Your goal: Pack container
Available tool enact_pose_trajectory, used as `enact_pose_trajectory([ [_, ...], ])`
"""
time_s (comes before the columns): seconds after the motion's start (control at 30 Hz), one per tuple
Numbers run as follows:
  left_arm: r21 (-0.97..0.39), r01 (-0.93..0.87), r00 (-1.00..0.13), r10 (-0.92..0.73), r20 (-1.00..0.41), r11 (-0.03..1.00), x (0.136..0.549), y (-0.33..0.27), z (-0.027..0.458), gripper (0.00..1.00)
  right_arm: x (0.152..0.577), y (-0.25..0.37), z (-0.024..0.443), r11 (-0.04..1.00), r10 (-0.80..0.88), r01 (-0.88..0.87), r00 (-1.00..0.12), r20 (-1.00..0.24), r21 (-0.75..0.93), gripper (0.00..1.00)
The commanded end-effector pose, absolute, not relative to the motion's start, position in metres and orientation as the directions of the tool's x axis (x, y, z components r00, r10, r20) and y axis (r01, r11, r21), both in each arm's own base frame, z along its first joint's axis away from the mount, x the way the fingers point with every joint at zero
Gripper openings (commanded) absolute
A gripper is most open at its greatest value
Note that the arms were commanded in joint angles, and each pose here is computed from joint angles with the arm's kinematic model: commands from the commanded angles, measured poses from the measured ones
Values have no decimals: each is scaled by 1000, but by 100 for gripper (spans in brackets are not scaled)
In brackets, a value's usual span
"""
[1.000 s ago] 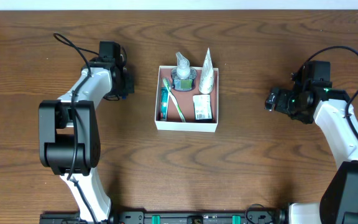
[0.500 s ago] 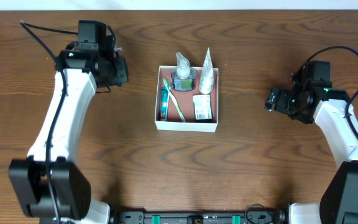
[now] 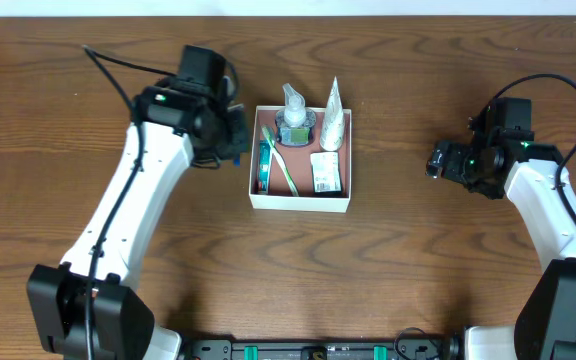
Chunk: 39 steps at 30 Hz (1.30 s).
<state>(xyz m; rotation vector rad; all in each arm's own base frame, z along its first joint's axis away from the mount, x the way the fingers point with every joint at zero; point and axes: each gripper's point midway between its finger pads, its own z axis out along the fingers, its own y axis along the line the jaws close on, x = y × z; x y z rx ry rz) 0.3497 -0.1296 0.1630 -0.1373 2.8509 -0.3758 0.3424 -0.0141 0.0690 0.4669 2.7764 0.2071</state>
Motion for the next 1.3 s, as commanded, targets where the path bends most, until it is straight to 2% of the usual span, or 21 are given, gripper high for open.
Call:
enact_pose_trajectory([
  [0.0, -290, -58, -965, -128, -230, 955, 342, -148, 165, 6, 341, -15, 66, 940, 330, 287, -902, -279, 184, 99],
  [0.23, -293, -4, -970, -75, -231, 956, 334, -171, 159, 6, 341, -15, 66, 940, 330, 287, -902, -279, 185, 99],
  [0.5, -305, -22, -967, -98, -235, 952, 337, -173, 141, 7, 341, -15, 66, 940, 330, 287, -902, -279, 185, 99],
  [0.63, -307, -21, -966, -98, -238, 952, 338, -174, 141, 33, 341, -15, 66, 940, 330, 287, -902, -279, 184, 99],
  [0.7, -308, -20, -966, -98, -241, 951, 338, -174, 141, 39, 341, -15, 66, 940, 330, 287, -902, -279, 184, 99],
  [1.03, -310, -18, -964, -99, -245, 951, 339, -174, 143, 41, 341, -15, 66, 940, 330, 287, -902, -279, 184, 99],
  [1.17, -315, 37, -949, -65, -307, 948, 340, -172, 164, 41, 341, -15, 66, 940, 330, 287, -902, -279, 184, 99],
  [1.27, -332, 72, -921, -64, -384, 941, 338, -166, 194, 51, 341, -15, 66, 940, 330, 287, -902, -279, 184, 99],
])
